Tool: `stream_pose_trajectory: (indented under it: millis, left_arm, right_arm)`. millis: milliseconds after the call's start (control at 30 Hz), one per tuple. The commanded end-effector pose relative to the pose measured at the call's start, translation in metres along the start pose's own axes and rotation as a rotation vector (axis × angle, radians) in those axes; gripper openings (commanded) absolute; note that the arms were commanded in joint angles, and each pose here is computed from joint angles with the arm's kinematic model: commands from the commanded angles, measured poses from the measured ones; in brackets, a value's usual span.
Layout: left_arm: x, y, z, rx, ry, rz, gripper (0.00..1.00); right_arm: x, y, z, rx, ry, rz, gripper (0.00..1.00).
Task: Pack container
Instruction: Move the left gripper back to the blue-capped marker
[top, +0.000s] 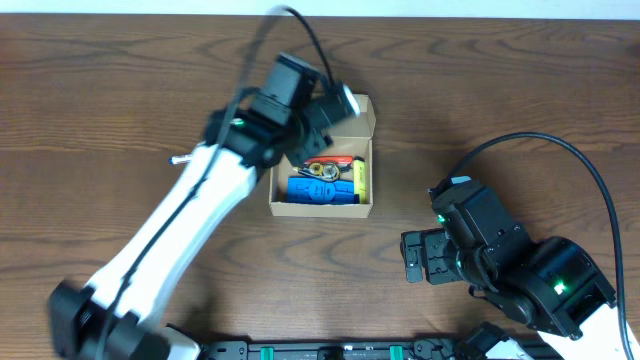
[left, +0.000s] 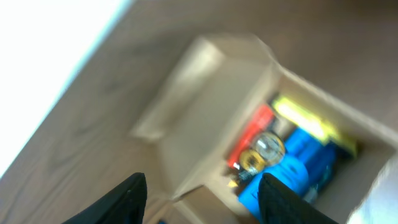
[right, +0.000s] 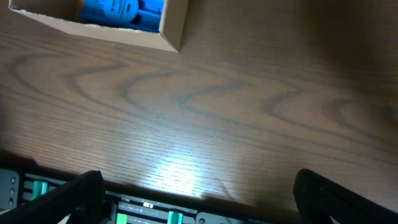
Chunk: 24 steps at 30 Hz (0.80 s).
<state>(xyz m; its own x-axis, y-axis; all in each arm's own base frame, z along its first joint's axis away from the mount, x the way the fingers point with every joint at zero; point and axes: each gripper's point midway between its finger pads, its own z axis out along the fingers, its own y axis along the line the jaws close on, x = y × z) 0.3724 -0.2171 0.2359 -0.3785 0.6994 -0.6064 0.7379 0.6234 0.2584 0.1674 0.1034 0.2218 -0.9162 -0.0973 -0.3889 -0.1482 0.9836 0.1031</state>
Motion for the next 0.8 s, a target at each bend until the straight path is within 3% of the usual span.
stream_pose_trajectory:
  millis: [0,133,267,333,433,633,767]
  left_arm:
    - [0.007,0.056,-0.035,-0.226,-0.029,-0.468,0.59]
    - [0.043,0.091,-0.052,-0.328,-0.014,-0.851,0.63]
    - [0.098,0.111,-0.058,-0.409,0.089,-1.178,0.69]
    - [0.112,0.113,-0.056,-0.402,0.119,-1.281,0.95]
    - [0.117,0.102,-0.052,-0.304,0.160,-1.321,0.95]
    - [0.117,0.105,-0.052,-0.318,0.141,-1.403,0.95]
    - [0.142,0.102,-0.052,-0.459,0.188,-1.710,0.96]
  right_arm:
    - [0.001,0.001,0.000,-0.003,0.003,0.000,0.99]
    - [0.001,0.001,0.000,-0.003,0.003,-0.001,0.99]
    - [0.001,0.001,0.000,-0.003,0.003,-0.001,0.99]
    - [0.001,0.001,0.000,-0.003,0.003,-0.001,0.99]
    - [0.001,0.001,0.000,-0.003,0.003,0.000,0.99]
    - [0.001,0.001,0.000,-0.003,0.003,0.000,0.99]
    - [0.001,0.001,0.000,-0.003,0.003,0.000,0.99]
